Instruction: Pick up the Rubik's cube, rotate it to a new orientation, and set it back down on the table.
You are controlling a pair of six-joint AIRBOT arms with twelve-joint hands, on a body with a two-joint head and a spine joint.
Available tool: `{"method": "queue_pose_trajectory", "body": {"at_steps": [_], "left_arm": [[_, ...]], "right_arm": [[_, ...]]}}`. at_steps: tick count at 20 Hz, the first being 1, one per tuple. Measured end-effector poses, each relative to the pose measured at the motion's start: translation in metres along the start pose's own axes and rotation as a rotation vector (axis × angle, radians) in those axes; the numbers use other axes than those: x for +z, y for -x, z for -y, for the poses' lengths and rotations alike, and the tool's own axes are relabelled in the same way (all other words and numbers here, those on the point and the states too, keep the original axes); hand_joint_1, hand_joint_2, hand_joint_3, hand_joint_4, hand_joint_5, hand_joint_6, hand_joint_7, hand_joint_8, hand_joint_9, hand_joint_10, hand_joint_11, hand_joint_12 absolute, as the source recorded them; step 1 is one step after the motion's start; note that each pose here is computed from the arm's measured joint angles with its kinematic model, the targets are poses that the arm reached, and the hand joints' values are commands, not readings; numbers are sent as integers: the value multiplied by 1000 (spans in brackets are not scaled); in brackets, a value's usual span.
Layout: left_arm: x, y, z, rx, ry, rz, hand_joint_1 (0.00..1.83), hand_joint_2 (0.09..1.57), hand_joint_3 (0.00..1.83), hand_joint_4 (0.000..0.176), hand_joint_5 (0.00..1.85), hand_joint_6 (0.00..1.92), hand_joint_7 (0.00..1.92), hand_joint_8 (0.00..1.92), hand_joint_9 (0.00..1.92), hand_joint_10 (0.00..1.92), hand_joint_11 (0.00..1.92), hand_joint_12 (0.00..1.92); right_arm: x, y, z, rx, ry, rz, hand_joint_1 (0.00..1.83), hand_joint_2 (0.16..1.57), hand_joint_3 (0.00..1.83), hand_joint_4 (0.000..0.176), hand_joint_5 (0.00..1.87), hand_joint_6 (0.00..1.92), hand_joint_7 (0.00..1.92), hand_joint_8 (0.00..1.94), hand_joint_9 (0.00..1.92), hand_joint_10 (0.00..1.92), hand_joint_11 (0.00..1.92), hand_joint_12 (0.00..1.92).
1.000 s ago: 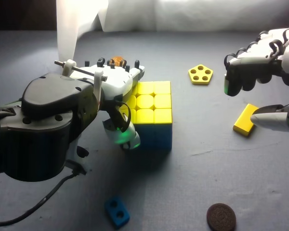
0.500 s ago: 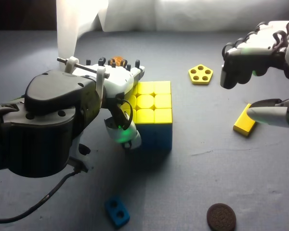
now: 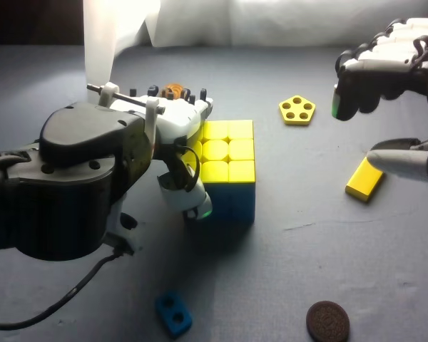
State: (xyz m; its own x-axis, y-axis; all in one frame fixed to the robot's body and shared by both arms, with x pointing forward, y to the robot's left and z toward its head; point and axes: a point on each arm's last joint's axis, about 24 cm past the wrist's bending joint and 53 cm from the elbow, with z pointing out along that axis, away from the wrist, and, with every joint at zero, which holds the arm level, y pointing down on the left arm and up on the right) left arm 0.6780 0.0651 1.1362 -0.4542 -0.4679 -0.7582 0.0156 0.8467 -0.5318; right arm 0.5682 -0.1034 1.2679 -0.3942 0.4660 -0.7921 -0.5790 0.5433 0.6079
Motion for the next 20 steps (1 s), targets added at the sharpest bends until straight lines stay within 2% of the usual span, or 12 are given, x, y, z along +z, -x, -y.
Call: {"method": "queue_pose_trajectory", "body": {"at_steps": [1, 2, 3, 4, 5, 6, 8, 11, 16, 17, 18, 20], "left_arm": [[0, 1, 1, 3, -3, 3, 1045, 1115, 7, 0, 236, 28, 348, 39, 362, 65, 0, 878], [0, 5, 4, 6, -9, 13, 1152, 1081, 0, 0, 493, 103, 407, 602, 373, 771, 64, 1332], [-1, 6, 5, 8, -12, 18, 1158, 1100, 2, 0, 469, 360, 355, 877, 311, 1070, 75, 1460], [-1, 8, 7, 11, -15, 25, 1155, 1142, 7, 0, 359, 779, 301, 1106, 278, 1264, 86, 1555], [-1, 9, 7, 7, -14, 25, 1073, 1268, 12, 0, 563, 1370, 293, 1344, 250, 1473, 101, 1735], [-2, 7, 7, 5, -14, 20, 1033, 1371, 12, 0, 520, 1618, 439, 1712, 242, 1685, 142, 1884], [-2, 4, 7, -6, -12, 8, 986, 1436, 10, 17, 449, 1760, 434, 1885, 234, 1886, 217, 1920], [-3, 3, 8, -10, -14, 5, 959, 1461, 8, 22, 404, 1830, 422, 1920, 287, 1921, 339, 1921], [-10, 5, 20, -38, -32, -12, 963, 1463, 3, 10, 379, 1820, 444, 1921, 273, 1921, 338, 1921], [-13, 9, 24, -38, -41, -13, 950, 1424, 0, 0, 451, 1772, 211, 1921, 251, 1921, 313, 1921], [-14, 13, 27, -42, -47, -9, 960, 1455, 0, 0, 403, 1801, 392, 1921, 262, 1921, 330, 1921], [-19, 26, 33, -46, -60, 14, 943, 1475, 6, 19, 358, 1875, 428, 1910, 261, 1921, 350, 1921]], "right_arm": [[0, -2, 0, -1, -1, -4, 586, 1329, 0, 0, 272, 1137, 364, 1220, 271, 1657, 162, 1921], [0, -2, 0, -2, -2, -6, 590, 1324, 0, 0, 264, 1131, 361, 1217, 268, 1651, 142, 1921], [0, -2, 0, -5, 0, -4, 572, 1331, 0, 0, 260, 1128, 361, 1213, 269, 1649, 134, 1921], [0, -1, -1, -23, 4, 0, 587, 1324, 0, 0, 268, 1134, 377, 1210, 288, 1649, 148, 1921], [0, 1, -2, -29, 9, 6, 579, 1329, 0, 0, 264, 1137, 375, 1208, 283, 1649, 147, 1921], [-1, 1, -3, -35, 14, 10, 575, 1333, 2, 0, 256, 1134, 369, 1204, 277, 1644, 149, 1921], [-2, 0, -1, -45, 13, 13, 572, 1336, 3, 0, 256, 1130, 359, 1204, 269, 1637, 151, 1921], [-3, 10, 3, -105, -5, 74, 579, 1342, 5, 0, 271, 1118, 356, 1214, 268, 1651, 165, 1921], [-7, 8, -5, -132, 31, 106, 558, 1348, 5, 0, 250, 1131, 361, 1211, 267, 1648, 158, 1921], [-6, 6, -7, -135, 38, 103, 579, 1340, 0, 0, 266, 1130, 370, 1211, 274, 1655, 164, 1921], [-7, 5, -10, -133, 44, 104, 581, 1338, 0, 0, 265, 1122, 362, 1205, 267, 1651, 155, 1921], [-7, 6, -10, -133, 49, 111, 637, 1316, 0, 0, 273, 1110, 367, 1196, 274, 1648, 163, 1921]]}}
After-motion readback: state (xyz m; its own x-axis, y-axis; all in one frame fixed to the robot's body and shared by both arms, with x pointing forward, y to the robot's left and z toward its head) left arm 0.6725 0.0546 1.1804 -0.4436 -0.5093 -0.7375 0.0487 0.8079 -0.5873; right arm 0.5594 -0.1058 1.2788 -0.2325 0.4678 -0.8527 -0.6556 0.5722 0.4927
